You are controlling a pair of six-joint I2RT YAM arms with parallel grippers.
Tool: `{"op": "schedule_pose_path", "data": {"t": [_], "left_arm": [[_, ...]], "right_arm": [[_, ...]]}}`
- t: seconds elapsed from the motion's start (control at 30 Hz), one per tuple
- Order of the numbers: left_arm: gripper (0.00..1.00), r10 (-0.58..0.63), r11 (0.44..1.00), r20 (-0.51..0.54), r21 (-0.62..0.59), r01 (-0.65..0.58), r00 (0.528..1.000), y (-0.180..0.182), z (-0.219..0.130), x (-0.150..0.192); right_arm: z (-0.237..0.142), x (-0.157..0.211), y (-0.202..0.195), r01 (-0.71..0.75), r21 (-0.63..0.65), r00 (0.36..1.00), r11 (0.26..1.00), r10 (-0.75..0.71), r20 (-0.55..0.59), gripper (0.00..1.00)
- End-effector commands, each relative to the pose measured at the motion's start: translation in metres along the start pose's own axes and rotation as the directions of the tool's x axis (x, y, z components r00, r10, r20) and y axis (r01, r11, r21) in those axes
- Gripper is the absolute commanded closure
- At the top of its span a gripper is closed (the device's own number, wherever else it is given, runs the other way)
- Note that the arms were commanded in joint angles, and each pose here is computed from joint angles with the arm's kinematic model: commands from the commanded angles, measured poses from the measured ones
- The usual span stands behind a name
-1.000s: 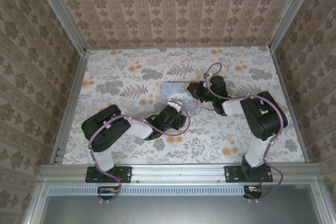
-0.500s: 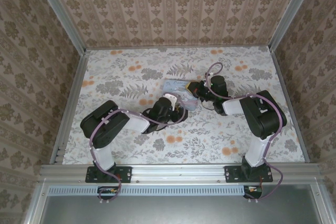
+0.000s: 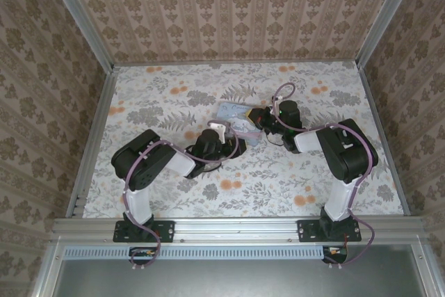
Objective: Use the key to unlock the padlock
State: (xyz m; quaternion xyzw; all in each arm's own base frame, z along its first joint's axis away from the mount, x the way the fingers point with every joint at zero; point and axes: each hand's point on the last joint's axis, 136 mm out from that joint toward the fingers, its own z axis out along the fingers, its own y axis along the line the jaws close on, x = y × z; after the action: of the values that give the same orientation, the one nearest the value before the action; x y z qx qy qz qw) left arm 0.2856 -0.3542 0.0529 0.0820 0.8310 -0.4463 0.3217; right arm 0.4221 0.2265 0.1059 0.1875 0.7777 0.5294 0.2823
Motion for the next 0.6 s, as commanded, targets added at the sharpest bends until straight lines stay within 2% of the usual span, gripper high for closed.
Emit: {"op": "schedule_pose_path", "data": {"t": [0.0, 0.13, 0.57], "left_arm": [[0.45, -0.026, 0.995, 0.058, 0.1, 0.02, 0.998, -0.029, -0.006, -0.011], [0.45, -0.005, 0.998, 0.06, 0.062, 0.001, 0.998, -0.028, -0.006, -0.007], [0.45, -0.102, 0.993, 0.131, -0.041, 0.108, 0.986, 0.007, 0.0, -0.005]], "right_arm": [[0.003, 0.014, -0.03, -0.048, 0.072, 0.998, 0.996, 0.05, -0.035, 1.0], [0.004, 0.015, -0.031, -0.049, 0.07, 0.998, 0.996, 0.052, -0.036, 1.0], [0.001, 0.017, -0.034, -0.05, 0.076, 0.998, 0.996, 0.053, -0.037, 1.0]]}}
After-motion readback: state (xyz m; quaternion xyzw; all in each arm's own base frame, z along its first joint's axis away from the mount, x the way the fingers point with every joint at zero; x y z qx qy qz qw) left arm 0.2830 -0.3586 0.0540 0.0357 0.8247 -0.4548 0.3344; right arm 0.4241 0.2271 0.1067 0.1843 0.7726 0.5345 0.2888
